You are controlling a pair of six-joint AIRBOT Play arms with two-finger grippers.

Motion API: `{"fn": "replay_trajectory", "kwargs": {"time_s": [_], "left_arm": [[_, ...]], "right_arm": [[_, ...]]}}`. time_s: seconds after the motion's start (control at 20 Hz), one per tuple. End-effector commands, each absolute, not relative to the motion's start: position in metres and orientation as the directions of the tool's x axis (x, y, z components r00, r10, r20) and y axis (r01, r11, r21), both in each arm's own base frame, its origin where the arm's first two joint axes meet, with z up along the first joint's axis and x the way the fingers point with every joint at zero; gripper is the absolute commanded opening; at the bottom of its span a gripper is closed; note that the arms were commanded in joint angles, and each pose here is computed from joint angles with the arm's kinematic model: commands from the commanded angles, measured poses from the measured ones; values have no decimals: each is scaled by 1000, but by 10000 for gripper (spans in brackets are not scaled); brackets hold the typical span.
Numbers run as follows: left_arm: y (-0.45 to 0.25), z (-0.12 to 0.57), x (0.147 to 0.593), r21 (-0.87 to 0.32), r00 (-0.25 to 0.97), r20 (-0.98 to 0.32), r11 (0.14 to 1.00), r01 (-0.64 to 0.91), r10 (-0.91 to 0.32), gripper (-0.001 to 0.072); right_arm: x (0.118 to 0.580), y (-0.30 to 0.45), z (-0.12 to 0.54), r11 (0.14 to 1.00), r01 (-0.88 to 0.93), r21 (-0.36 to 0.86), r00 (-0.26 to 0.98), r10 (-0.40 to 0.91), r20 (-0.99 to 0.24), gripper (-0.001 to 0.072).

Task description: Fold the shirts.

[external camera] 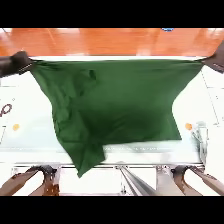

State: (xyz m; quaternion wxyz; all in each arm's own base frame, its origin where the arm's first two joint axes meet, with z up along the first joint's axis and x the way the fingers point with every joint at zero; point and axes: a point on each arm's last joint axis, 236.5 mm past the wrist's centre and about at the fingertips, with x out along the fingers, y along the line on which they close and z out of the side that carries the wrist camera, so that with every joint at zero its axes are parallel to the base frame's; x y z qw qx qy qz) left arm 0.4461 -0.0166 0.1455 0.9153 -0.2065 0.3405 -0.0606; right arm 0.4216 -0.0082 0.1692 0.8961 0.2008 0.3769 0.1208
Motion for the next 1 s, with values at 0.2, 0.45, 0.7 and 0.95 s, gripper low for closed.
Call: {"fn": "replay_trajectory", "kwargs": {"time_s": [0.2,0.45,0.7,0.95], "left_arm": [[-29,45,550,-557,590,-726,805,-201,-355,21],[-48,21,521,-535,420,-798,828,-167,-431,21],[-47,24,471,-508,361,-823,853,-122,-439,21],[-57,-15,400,-492,278,-849,864,-110,-449,21]], "right_arm": [[548,2,70,812,26,583,609,450,-653,26],[547,-3,49,811,65,582,548,458,-700,26],[506,-9,36,813,50,580,401,516,-757,26],[477,-12,1,847,69,527,282,490,-825,26]]}}
